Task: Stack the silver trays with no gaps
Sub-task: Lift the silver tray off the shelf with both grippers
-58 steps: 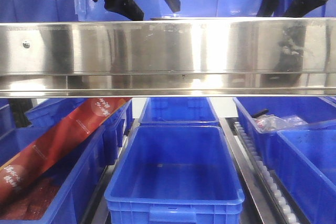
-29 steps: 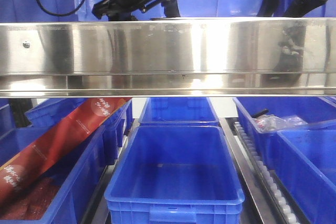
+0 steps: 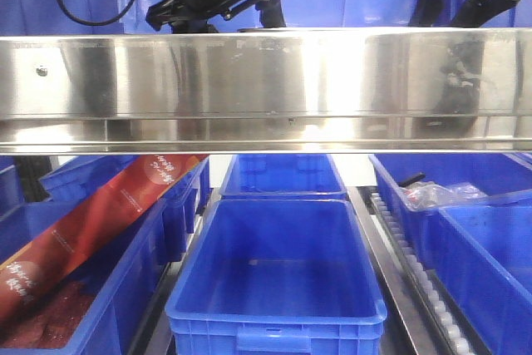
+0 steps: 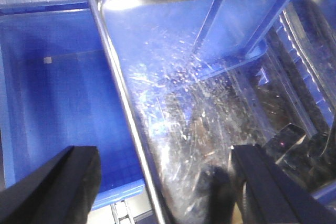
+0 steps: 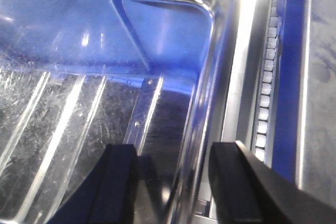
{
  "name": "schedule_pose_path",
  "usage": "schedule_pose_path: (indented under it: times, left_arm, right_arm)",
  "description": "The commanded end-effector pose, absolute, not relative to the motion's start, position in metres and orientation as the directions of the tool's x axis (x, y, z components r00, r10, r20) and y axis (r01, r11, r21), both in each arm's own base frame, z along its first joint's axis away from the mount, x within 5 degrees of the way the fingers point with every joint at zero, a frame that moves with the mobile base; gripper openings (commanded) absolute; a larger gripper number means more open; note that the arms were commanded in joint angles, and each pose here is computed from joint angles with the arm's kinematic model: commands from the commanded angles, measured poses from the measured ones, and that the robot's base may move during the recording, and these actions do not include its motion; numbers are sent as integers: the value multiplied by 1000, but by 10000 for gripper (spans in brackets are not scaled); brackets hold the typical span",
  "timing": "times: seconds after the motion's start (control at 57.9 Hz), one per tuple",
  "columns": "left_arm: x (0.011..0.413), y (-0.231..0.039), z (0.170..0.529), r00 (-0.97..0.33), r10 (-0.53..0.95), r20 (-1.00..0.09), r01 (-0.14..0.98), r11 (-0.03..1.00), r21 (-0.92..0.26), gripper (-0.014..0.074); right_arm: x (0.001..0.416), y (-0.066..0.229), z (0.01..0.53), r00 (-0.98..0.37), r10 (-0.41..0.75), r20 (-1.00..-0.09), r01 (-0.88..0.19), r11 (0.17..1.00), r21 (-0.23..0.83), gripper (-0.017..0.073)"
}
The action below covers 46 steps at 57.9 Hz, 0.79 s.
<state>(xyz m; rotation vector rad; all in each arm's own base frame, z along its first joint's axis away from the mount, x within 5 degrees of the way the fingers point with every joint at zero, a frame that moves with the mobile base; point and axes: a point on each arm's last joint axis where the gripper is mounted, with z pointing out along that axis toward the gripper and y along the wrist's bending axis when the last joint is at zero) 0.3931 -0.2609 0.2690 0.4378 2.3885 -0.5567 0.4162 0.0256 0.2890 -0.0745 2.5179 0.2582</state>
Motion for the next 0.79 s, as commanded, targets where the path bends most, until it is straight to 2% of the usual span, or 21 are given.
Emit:
schedule_pose_path:
  times: [0.0, 0.121, 0.242, 0.311, 0.397, 0.449, 0.518, 0.57, 0.622, 0.777]
  left_arm:
    - [391, -264, 273, -736, 160, -657, 442, 849, -289, 410]
    - [391, -264, 273, -737, 159, -657, 442, 849, -290, 397]
    - [391, -264, 274, -739, 152, -656, 439, 847, -299, 344]
    - [390, -264, 276, -737, 144, -660, 438, 845, -306, 270]
    - [390, -264, 279, -732, 137, -667, 439, 844, -309, 154]
    - [390, -264, 280, -731, 137, -668, 439, 844, -309, 89]
    - [390, -264, 280, -732, 138, -667, 439, 844, -309, -41]
    - [390, -264, 279, -734, 140, -664, 439, 844, -308, -18]
    - [390, -264, 279, -734, 140, -664, 439, 844, -308, -8]
    - [389, -264, 283, -730, 137, -669, 442, 842, -309, -8]
  right_arm:
    - [417, 25, 293, -808, -17, -588, -124, 982, 142, 225]
    - [417, 25, 293, -808, -18, -588, -124, 982, 140, 225]
    - [417, 25, 293, -808, -18, -588, -124, 982, 140, 225]
    - [417, 25, 293, -808, -18, -588, -124, 982, 140, 214]
    - [417, 25, 293, -808, -18, -588, -124, 982, 140, 160]
    - [417, 25, 293, -809, -19, -587, -124, 982, 141, 85]
    - [416, 25, 293, -811, -19, -584, -125, 982, 141, -33]
    - [416, 25, 293, -812, -19, -583, -125, 982, 141, -102]
    - [416, 25, 293, -812, -19, -583, -125, 982, 141, -76]
    - [416, 25, 293, -812, -19, -583, -125, 982, 141, -79]
